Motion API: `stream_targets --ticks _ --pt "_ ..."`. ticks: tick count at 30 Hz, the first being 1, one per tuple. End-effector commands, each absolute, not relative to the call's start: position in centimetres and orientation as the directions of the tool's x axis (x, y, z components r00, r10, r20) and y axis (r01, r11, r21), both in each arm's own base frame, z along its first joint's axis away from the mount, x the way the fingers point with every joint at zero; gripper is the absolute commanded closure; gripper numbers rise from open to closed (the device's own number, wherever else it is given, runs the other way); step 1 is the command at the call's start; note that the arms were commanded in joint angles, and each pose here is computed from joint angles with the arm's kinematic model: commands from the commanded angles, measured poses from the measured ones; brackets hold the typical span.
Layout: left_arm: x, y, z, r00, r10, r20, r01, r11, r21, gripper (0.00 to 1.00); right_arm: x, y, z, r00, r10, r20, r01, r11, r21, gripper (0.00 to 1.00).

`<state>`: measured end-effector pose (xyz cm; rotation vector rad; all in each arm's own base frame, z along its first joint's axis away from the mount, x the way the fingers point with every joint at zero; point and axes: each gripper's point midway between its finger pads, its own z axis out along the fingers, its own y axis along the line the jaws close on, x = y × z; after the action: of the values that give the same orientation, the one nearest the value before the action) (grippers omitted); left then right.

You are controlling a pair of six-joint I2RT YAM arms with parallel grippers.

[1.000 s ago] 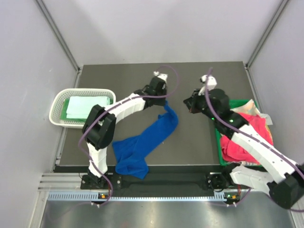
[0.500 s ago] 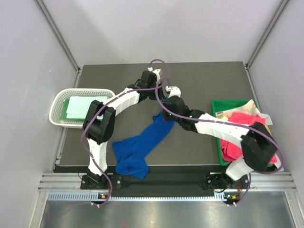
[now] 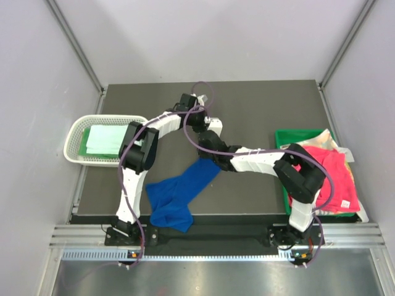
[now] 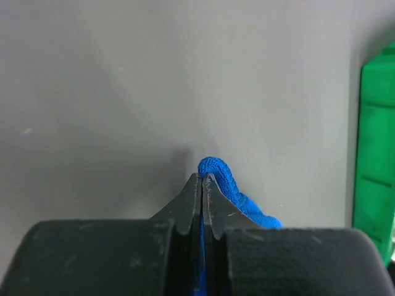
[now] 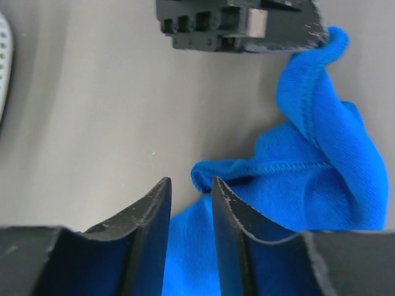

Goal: Fold and stack the towels
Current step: Flatten out the crumpled towel

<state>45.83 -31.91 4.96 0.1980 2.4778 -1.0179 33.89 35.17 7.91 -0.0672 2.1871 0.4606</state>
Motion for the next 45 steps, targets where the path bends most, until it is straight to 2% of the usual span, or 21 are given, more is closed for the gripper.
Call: stream_targets --ticks 1,12,17,26,42,45 --pt "46.3 -33.7 6.4 -0.885 -0.016 -0.465 0.354 0.626 -0.695 1.0 35.8 38.1 10.7 -0.544 0.206 -0.814 -0.211 0.905 0.37 0.66" --pt "46.5 -33.4 3.8 -0.912 -0.022 -0.409 0.312 0.609 -0.729 1.0 35.7 37.3 6.4 -0.591 0.135 -0.795 -0.136 0.955 0.263 0.65" --pt "46.7 -33.2 3.6 -0.914 -0.029 -0.404 0.305 0.608 -0.733 1.0 34.9 35.7 7.3 -0.55 0.125 -0.826 -0.096 0.973 0.211 0.64" --pt "46.9 -32.9 3.3 -0.918 -0.04 -0.395 0.292 0.606 -0.74 1.0 33.7 36.1 6.2 -0.545 0.058 -0.836 -0.121 0.982 0.147 0.65" --pt "47.2 -32.4 2.4 -0.927 -0.069 -0.367 0.254 0.604 -0.756 1.0 32.8 34.9 1.5 -0.614 -0.107 -0.782 -0.136 0.99 -0.029 0.66" --pt "47.2 -32.3 2.4 -0.928 -0.076 -0.366 0.25 0.602 -0.758 1.0 32.7 34.6 1.0 -0.621 -0.129 -0.773 -0.14 0.989 -0.052 0.79"
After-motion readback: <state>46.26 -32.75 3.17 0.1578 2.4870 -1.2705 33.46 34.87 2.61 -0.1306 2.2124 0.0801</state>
